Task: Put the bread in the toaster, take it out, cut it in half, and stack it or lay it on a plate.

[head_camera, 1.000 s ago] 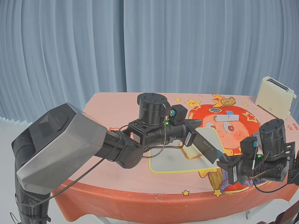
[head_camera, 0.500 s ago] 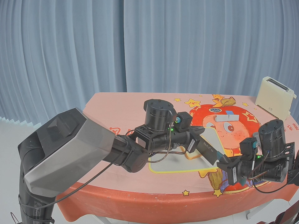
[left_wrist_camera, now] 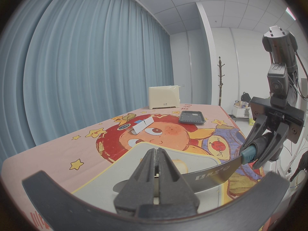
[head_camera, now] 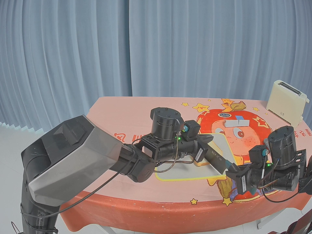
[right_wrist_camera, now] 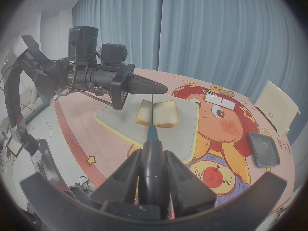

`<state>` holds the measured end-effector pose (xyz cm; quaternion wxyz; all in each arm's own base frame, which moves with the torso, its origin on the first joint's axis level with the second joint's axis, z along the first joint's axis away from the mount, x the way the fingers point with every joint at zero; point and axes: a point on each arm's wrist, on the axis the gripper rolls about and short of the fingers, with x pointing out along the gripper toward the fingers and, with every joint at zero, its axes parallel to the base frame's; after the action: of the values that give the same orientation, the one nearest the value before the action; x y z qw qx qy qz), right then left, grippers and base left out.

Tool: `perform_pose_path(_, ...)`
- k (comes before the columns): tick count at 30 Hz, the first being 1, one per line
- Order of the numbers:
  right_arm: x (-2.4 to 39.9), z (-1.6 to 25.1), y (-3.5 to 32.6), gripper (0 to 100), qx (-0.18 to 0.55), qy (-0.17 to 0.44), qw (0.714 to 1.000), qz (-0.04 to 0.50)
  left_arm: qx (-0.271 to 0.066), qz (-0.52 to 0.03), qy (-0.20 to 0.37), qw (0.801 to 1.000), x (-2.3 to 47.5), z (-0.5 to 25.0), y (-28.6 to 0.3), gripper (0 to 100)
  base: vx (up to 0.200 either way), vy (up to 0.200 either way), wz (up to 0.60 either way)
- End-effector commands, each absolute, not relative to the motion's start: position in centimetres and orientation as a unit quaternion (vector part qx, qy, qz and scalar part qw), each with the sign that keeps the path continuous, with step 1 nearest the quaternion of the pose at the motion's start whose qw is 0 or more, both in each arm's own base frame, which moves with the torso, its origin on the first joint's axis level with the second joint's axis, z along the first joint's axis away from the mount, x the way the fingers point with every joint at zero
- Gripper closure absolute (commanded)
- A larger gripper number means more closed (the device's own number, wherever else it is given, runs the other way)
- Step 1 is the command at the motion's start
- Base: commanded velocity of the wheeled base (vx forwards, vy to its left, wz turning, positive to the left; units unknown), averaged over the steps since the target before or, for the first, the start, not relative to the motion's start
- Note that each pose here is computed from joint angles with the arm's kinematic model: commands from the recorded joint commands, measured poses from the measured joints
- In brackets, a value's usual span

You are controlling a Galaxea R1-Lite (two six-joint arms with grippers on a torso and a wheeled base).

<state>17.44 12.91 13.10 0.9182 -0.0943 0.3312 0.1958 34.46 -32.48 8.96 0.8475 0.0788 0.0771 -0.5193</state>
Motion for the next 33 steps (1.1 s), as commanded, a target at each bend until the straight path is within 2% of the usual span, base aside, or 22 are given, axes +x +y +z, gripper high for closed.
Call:
perform_pose_path(1, 17.5, 12.9, 13.0, 100, -0.096, 0.334, 0.917, 0.196, 0.082, -0.518, 0.092, 0.846, 34.5, 7.9, -32.4, 100, 0.000, 0.000, 0.00)
perform_pose_path(12, 17.5, 12.8, 13.0, 100, -0.097, 0.336, 0.916, 0.195, 0.085, -0.517, 0.106, 0.845, 34.6, 6.6, -32.5, 100, 0.000, 0.000, 0.00)
perform_pose_path(33, 17.5, 12.4, 13.0, 100, -0.101, 0.344, 0.913, 0.194, 0.085, -0.517, 0.106, 0.845, 34.6, 6.6, -32.5, 100, 0.000, 0.000, 0.00)
